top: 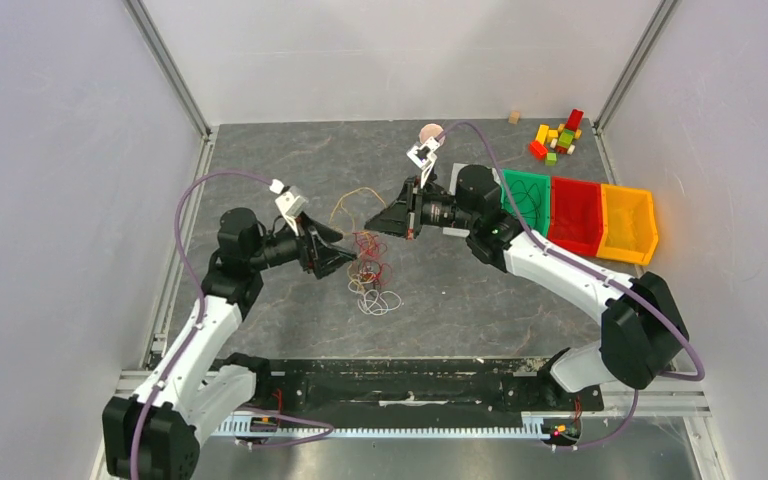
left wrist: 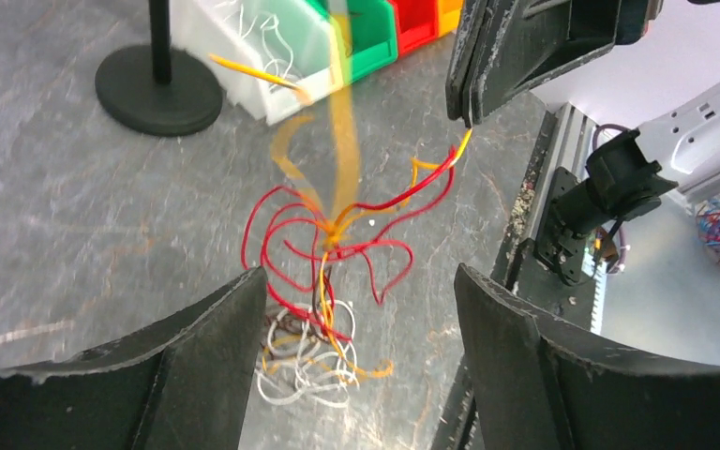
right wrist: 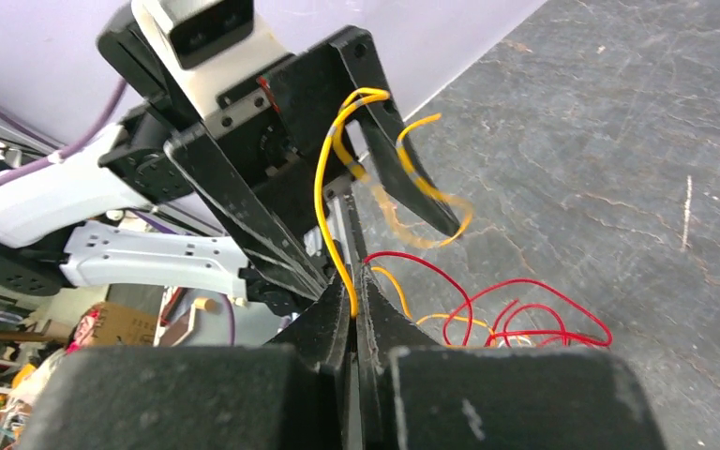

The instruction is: Untangle the cables

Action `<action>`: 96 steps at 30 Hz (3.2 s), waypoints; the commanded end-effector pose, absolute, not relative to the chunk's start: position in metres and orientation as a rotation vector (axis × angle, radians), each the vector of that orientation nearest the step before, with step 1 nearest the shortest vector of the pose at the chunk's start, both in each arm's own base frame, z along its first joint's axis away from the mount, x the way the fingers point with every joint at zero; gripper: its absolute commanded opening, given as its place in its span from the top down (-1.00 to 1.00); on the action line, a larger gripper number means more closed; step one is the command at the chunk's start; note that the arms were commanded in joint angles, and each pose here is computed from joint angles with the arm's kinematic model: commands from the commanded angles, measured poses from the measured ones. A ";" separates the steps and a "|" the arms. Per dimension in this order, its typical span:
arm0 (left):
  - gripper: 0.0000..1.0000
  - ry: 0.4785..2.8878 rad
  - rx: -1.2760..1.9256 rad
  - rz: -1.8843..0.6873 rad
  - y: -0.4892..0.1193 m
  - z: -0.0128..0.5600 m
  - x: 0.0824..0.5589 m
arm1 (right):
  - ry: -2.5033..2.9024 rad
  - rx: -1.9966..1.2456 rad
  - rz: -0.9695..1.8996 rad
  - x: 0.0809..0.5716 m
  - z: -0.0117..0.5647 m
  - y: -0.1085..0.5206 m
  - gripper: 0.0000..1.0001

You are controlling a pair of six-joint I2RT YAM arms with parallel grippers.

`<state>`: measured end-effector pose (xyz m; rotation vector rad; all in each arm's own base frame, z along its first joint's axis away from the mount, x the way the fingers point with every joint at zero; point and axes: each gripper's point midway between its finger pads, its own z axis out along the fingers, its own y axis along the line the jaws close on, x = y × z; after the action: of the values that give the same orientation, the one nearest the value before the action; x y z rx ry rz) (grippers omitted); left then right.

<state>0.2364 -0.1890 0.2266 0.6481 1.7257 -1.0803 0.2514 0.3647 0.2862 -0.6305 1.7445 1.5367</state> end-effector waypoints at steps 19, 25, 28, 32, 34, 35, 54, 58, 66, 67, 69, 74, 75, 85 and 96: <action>0.58 2.157 0.298 -0.992 -0.192 0.120 0.269 | 1.187 -0.631 1.539 0.252 0.506 0.318 1.00; 0.26 2.311 0.182 -0.855 -0.167 0.087 0.266 | 1.046 -0.581 1.494 0.257 0.569 0.284 1.00; 0.12 2.267 0.262 -0.962 -0.179 0.101 0.261 | 1.041 -0.585 1.499 0.256 0.571 0.284 1.00; -0.18 2.010 0.414 -1.056 -0.192 0.153 0.252 | 1.093 -0.597 1.490 0.261 0.549 0.288 1.00; -0.36 1.891 0.470 -1.008 -0.189 0.177 0.250 | 1.091 -0.596 1.479 0.262 0.547 0.287 1.00; -0.42 1.837 0.498 -0.990 -0.188 0.188 0.248 | 1.079 -0.599 1.473 0.262 0.550 0.287 1.00; -0.61 1.377 0.697 -1.011 -0.306 0.290 0.284 | 0.979 -0.622 1.473 0.260 0.583 0.294 1.00; -0.23 1.666 0.676 -0.971 -0.298 0.204 0.295 | 0.912 -0.660 1.466 0.245 0.604 0.299 1.00; -0.15 2.184 0.323 -0.902 -0.190 0.090 0.278 | 0.707 -0.584 1.287 0.244 0.698 0.258 1.00; -0.15 2.217 0.296 -0.883 -0.184 0.085 0.275 | 0.691 -0.572 1.273 0.245 0.702 0.253 1.00; -0.18 2.273 0.230 -0.873 -0.177 0.077 0.270 | 0.689 -0.554 1.258 0.249 0.703 0.248 1.00; -0.28 2.332 0.145 -0.865 -0.167 0.068 0.269 | 0.797 -0.553 1.268 0.263 0.671 0.253 1.00; -0.36 2.293 0.155 -0.872 -0.166 0.077 0.272 | 0.828 -0.566 1.270 0.266 0.658 0.257 1.00; -0.64 1.949 0.549 -0.824 -0.168 0.189 0.259 | 1.153 -0.664 1.170 0.269 0.529 0.257 1.00; -0.65 1.542 0.933 -0.982 -0.208 0.265 0.213 | 1.594 -0.717 1.183 0.242 0.366 0.238 1.00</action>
<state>0.2340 -0.1829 0.2157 0.7181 1.8491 -0.9220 0.2602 0.2375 0.4052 -0.6307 1.5145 1.1387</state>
